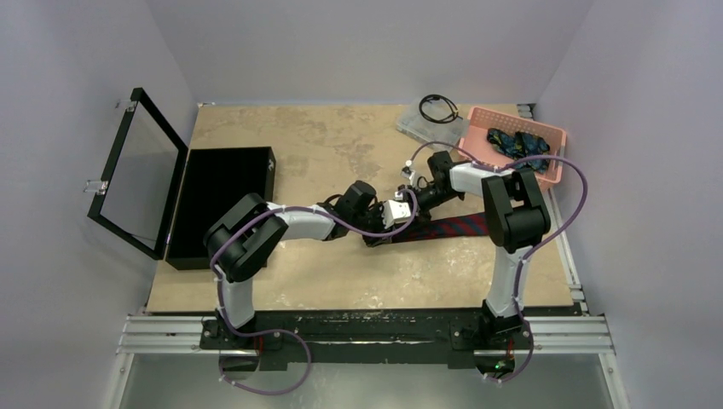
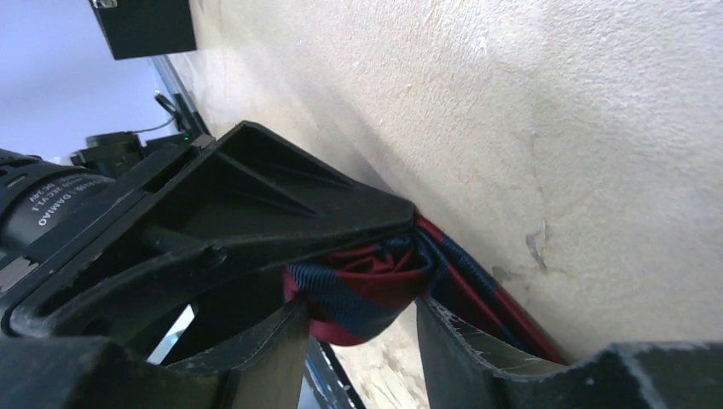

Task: Roll the ties
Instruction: Roll the tie at the center of the board.

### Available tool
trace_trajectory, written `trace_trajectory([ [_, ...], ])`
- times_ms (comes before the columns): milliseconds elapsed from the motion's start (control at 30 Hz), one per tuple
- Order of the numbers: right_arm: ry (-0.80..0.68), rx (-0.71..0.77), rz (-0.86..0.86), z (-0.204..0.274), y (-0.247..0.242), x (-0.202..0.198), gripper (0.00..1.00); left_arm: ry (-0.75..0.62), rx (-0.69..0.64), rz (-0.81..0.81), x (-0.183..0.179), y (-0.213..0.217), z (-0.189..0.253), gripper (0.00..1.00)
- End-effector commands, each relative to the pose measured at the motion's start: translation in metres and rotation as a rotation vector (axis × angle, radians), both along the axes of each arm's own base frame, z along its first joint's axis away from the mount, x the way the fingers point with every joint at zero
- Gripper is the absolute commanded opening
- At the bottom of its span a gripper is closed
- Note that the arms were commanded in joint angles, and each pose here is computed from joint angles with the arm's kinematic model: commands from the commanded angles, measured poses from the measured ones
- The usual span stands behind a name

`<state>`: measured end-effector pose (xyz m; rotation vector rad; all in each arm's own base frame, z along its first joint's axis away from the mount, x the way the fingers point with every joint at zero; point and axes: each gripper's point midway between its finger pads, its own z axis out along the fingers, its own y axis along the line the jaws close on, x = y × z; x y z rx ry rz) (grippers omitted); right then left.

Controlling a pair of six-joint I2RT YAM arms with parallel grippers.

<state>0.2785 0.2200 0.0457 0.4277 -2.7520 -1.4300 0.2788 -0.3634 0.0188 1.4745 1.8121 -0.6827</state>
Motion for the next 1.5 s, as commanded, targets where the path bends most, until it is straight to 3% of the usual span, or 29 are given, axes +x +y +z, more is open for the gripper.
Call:
trace_trajectory([
  [0, -0.012, 0.054, -0.017, 0.004, 0.01, 0.011, 0.41, 0.068, 0.159, 0.019, -0.012, 0.029, -0.039, 0.22],
  [100, -0.008, 0.03, -0.009, -0.003, 0.006, 0.009, 0.04, 0.075, 0.156, 0.01, -0.015, 0.028, -0.04, 0.25],
  [133, -0.002, 0.009, -0.002, -0.008, 0.002, 0.006, 0.0, 0.078, 0.145, 0.003, -0.016, 0.027, -0.038, 0.28],
  [233, 0.004, -0.067, 0.007, -0.028, -0.014, 0.001, 0.0, 0.091, 0.085, -0.002, -0.016, 0.022, -0.031, 0.46],
  [367, 0.0, -0.161, 0.008, -0.05, -0.034, 0.0, 0.0, 0.101, -0.049, 0.002, -0.007, 0.012, -0.014, 0.58],
  [633, 0.0, -0.314, -0.011, -0.08, -0.055, 0.0, 0.0, 0.023, -0.22, -0.031, 0.002, -0.009, 0.006, 0.72],
  [800, -0.02, -0.356, -0.012, -0.085, -0.062, 0.001, 0.0, 0.014, -0.276, -0.022, 0.005, -0.027, 0.007, 0.74],
  [867, -0.018, -0.353, -0.015, -0.086, -0.061, 0.0, 0.0, 0.024, -0.295, -0.014, 0.005, -0.036, 0.007, 0.72],
  [1033, -0.022, -0.309, -0.012, -0.081, -0.052, 0.004, 0.0, 0.0, -0.212, -0.004, 0.001, -0.034, -0.014, 0.43],
  [1100, -0.037, -0.282, -0.005, -0.072, -0.049, 0.006, 0.0, -0.017, -0.159, 0.01, 0.0, -0.023, -0.019, 0.37],
  [1200, -0.052, -0.248, 0.012, -0.056, -0.046, 0.008, 0.14, -0.009, -0.059, 0.026, -0.009, 0.001, -0.026, 0.26],
  [1300, -0.075, -0.21, 0.017, -0.033, -0.049, 0.009, 0.28, -0.002, 0.028, 0.025, -0.018, 0.021, -0.032, 0.22],
  [1467, -0.135, -0.101, 0.031, 0.008, -0.04, 0.005, 0.35, 0.028, 0.137, -0.004, -0.024, 0.036, -0.045, 0.22],
])
